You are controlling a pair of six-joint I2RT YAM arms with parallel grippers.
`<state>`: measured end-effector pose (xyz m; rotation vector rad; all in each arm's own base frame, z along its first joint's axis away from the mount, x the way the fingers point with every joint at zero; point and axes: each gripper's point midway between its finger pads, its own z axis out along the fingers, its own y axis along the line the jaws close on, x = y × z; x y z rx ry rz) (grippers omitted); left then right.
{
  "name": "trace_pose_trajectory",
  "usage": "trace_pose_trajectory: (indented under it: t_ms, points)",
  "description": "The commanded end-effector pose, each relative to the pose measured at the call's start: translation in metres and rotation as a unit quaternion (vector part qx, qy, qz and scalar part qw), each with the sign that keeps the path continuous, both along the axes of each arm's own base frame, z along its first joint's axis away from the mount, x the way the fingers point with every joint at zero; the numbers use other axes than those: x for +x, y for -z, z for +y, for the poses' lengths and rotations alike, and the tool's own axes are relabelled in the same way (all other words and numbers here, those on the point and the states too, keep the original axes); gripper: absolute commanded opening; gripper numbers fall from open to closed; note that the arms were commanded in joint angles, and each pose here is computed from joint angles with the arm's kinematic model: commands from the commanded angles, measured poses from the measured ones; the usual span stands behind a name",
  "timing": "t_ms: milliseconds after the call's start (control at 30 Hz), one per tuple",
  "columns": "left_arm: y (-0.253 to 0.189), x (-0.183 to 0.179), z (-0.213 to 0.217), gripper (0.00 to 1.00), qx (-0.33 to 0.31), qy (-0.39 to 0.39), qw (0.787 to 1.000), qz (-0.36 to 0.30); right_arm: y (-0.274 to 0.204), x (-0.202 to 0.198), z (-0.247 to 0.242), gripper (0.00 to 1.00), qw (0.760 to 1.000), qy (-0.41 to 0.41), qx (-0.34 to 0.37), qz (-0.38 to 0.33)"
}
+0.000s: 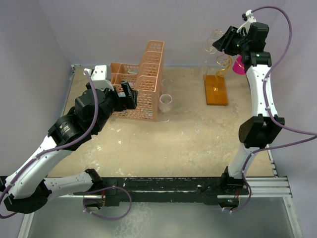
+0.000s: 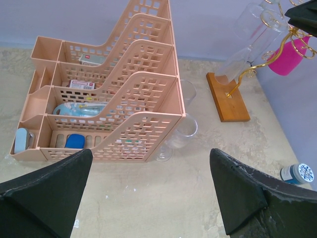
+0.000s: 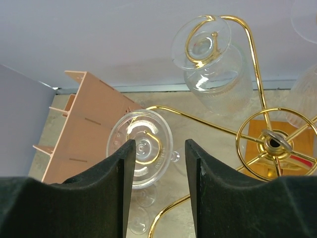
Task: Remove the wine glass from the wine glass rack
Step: Pick up the wine glass from the wine rack.
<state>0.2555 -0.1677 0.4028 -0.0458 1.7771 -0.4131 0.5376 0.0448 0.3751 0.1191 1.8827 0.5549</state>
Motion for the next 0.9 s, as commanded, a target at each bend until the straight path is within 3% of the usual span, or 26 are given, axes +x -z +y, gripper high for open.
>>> trace_pose_trajectory:
  t_ms: [0,333,733,867]
  points:
    - [-0.012,0.0,0.0,0.99,-0.025,0.001,1.0,-0.014,-0.002,0.004,0.007,0.45,1.0,-0.026,0.01,-0.014]
    - [-0.011,-0.001,0.0,0.99,-0.025,0.001,1.0,-0.013,0.016,0.011,0.008,0.43,1.0,-0.03,0.01,0.001]
    - [-0.01,-0.001,-0.001,0.99,-0.025,0.002,1.0,-0.011,0.005,0.007,0.007,0.21,0.999,-0.024,0.022,-0.012]
    - [-0.011,-0.001,-0.001,0.99,-0.029,0.003,1.0,-0.011,0.0,0.004,0.006,0.09,0.999,-0.03,0.034,-0.017]
